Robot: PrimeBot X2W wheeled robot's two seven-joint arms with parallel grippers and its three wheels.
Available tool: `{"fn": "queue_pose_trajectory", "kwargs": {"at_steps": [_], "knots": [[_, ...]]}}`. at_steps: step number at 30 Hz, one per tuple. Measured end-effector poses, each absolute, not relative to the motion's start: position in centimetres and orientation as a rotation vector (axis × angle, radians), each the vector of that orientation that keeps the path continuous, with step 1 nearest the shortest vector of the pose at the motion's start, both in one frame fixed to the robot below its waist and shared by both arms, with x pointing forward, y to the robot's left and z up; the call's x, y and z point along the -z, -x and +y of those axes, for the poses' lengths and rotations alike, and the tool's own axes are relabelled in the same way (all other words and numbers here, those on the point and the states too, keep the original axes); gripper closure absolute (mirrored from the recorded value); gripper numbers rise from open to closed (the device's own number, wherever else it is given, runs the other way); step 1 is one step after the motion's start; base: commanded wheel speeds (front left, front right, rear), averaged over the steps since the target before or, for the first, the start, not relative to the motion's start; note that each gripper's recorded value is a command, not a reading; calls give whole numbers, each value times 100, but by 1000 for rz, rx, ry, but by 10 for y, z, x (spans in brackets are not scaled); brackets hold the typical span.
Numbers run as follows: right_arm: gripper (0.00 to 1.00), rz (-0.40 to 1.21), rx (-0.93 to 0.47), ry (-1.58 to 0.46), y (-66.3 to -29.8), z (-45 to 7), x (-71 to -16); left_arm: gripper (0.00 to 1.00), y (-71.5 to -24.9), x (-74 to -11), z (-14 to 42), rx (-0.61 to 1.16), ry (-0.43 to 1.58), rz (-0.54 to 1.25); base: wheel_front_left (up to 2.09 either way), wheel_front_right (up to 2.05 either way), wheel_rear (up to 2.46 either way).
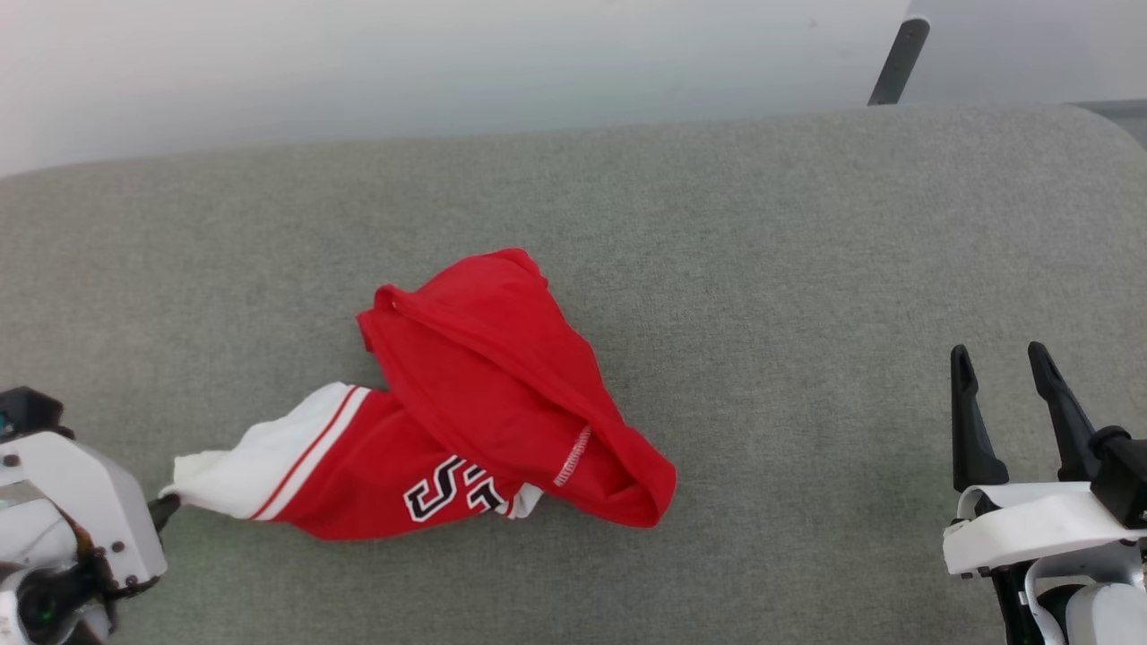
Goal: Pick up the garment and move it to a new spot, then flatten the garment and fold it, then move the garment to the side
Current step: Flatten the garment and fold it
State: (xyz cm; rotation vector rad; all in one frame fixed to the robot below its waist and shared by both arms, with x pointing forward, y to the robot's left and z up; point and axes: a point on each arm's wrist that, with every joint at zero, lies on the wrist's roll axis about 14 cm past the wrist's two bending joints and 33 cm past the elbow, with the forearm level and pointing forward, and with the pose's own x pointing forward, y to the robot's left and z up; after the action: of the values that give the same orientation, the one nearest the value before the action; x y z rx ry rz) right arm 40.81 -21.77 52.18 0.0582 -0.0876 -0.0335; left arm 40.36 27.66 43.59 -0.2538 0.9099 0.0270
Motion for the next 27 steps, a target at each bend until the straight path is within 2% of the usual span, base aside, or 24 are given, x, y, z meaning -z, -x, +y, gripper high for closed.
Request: {"fn": "queue_pose_trajectory", "kwargs": {"at_steps": [1, 2, 12, 18, 27], "knots": [[0, -85, 29, -57, -408, -217, -522, 17, -403, -436, 275, -19, 255, 904, 0, 0, 0], [0, -82, 24, -57, -408, -216, -522, 0, -403, -437, 274, -13, 255, 893, 0, 0, 0], [0, -49, -60, -67, -404, -193, -526, 0, -401, -476, 270, 20, 268, 678, 0, 0, 0], [0, -8, -147, -80, -399, -167, -527, 0, -393, -516, 277, 11, 223, 426, 0, 0, 0], [0, 61, -320, -96, -393, -113, -527, 0, -356, -553, 294, -47, 207, 93, 0, 0, 0]]}}
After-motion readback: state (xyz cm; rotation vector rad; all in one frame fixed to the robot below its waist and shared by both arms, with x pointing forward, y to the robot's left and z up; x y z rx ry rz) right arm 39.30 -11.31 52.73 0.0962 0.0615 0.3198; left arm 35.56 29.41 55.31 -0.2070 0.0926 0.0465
